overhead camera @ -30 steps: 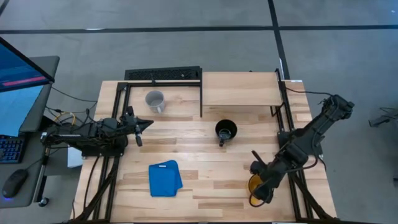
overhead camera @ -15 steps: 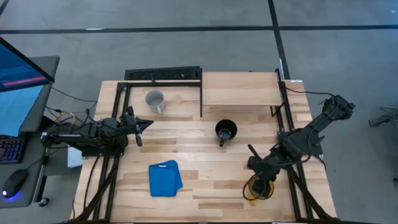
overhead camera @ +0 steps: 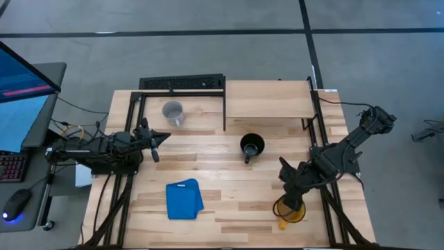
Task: Stack small to large cups/mugs on shelf
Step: Put the yellow mug on the shelf
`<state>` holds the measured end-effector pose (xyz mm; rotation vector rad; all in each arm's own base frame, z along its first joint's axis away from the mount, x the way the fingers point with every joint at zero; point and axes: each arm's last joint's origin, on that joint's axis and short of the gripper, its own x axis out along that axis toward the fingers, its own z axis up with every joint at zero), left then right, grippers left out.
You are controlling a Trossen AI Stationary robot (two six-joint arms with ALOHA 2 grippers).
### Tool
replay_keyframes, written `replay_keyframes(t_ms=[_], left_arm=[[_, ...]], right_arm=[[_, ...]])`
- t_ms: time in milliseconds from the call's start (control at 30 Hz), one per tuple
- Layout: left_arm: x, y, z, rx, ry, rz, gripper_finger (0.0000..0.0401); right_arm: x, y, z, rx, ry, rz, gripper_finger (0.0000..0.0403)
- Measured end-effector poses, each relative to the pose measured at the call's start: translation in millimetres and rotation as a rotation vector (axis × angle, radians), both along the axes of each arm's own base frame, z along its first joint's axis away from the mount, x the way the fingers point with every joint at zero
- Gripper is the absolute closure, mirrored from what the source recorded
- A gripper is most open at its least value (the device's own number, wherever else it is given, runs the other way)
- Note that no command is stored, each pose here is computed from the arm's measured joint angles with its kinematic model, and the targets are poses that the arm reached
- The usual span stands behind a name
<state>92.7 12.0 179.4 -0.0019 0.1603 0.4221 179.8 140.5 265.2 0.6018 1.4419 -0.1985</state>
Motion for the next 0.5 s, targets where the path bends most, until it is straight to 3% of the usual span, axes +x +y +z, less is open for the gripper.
replay_keyframes(t_ms=[200,500], left_arm=[[0.0,0.1,0.0,0.000,0.000,0.002,0.0401],[-0.1,0.2,-0.1,0.002,0.000,0.009,0.0401]], right_arm=[[-4.0,-3.3,-1.2,-0.037,0.047,-0.053,0.0106],[-5.9,5.1,-6.2,-0.020,0.084,-0.020,0.0106]])
